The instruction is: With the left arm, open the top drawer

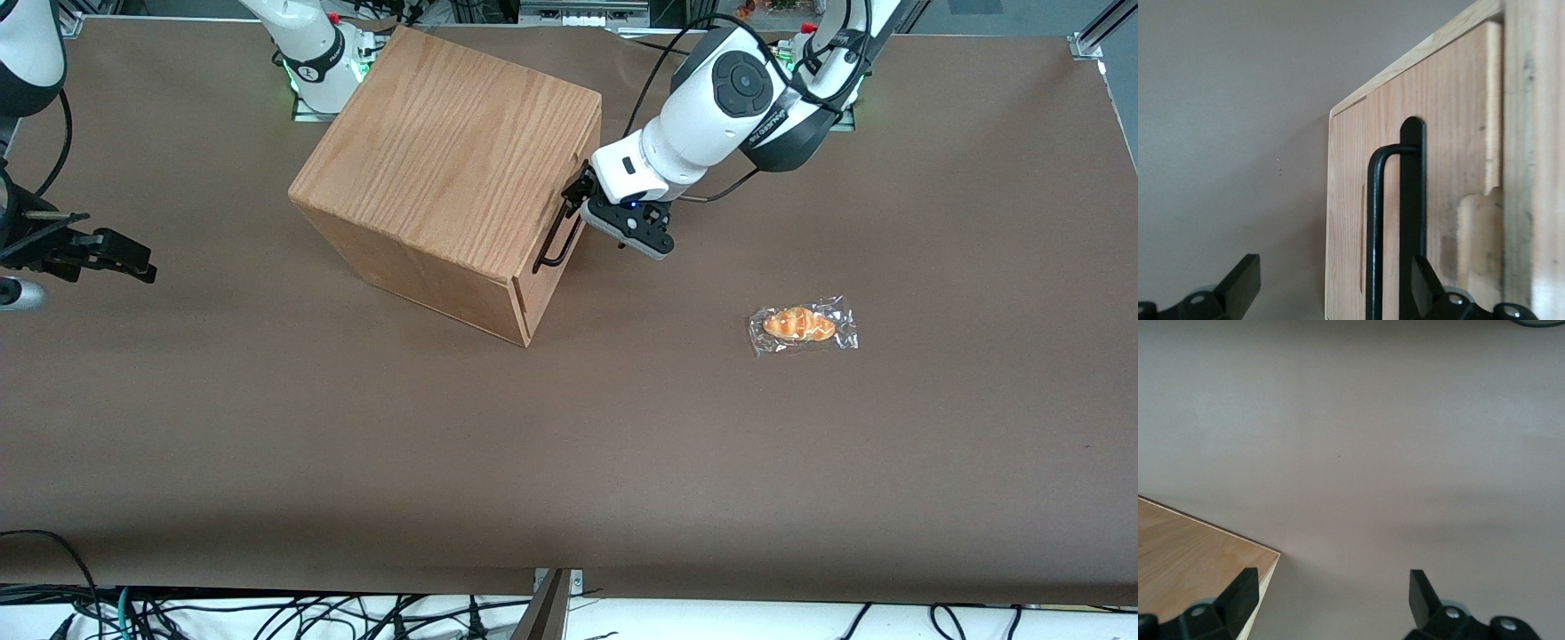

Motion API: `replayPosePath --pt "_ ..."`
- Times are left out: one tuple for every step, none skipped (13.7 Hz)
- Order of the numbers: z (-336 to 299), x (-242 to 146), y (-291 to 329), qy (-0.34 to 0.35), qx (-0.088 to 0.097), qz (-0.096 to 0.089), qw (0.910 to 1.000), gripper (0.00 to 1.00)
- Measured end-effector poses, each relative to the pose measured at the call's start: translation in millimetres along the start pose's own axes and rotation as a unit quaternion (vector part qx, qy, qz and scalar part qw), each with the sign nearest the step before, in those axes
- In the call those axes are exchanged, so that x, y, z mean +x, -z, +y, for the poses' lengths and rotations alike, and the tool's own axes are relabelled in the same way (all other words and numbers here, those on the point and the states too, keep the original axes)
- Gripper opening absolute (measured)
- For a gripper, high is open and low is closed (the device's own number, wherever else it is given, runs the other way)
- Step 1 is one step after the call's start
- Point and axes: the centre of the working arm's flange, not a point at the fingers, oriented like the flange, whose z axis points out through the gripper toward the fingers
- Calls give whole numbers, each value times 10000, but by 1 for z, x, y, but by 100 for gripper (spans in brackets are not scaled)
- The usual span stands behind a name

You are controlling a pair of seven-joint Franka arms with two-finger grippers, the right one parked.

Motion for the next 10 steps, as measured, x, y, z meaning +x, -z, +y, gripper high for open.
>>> replayPosePath --pt "0 -1 -4 0 -2 -26 10000 100" --pt "2 -2 -7 -15 -13 -35 10000 100" --pt "4 -3 -11 -32 -25 -26 10000 100" --pt "5 -4 -15 -43 -34 -12 10000 100" --pt "5 -5 -17 -44 -35 -9 10000 100" --pt "3 -6 -20 -63 -7 -22 10000 100" --pt "2 -8 -22 -110 43 -42 9999 100" --pt "1 -9 -25 -163 102 -53 9998 100" --pt "-1 -10 -27 -193 140 -69 9997 100" --pt "-2 -12 -29 -206 169 -95 9996 100"
